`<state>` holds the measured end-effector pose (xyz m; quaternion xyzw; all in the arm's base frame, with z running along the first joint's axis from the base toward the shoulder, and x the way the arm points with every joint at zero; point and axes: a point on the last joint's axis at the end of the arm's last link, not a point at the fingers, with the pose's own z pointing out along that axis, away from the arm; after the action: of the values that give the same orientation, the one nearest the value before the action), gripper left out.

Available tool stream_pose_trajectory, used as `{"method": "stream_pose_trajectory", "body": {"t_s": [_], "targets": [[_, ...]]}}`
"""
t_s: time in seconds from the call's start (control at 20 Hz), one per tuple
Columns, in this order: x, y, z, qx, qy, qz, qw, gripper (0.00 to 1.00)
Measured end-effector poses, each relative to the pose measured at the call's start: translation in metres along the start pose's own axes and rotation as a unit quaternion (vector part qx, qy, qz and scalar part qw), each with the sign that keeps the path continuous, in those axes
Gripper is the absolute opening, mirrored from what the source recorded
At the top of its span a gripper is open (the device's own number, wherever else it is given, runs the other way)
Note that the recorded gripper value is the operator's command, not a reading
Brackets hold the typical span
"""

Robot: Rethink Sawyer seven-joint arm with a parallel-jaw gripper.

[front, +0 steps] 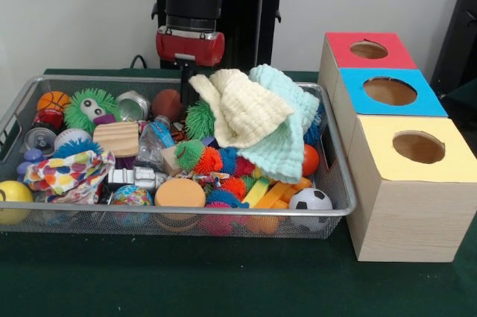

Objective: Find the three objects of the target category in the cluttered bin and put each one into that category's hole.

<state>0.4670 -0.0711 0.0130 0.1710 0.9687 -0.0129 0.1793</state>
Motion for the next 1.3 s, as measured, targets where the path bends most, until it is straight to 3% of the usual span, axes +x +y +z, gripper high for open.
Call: {"method": "stream_pose_trajectory", "body": {"t_s": [0.2,0.25,1.3], "targets": [[-0.001,0.004,0.003,-0.001,-0.005,-0.007,1.0,0.0],[-0.001,0.006,0.004,-0.002,-0.008,-0.009,0.9999,1.0],[-0.015,0.004,0.016,0.0,-0.041,-0.019,0.999,1.0]]}}
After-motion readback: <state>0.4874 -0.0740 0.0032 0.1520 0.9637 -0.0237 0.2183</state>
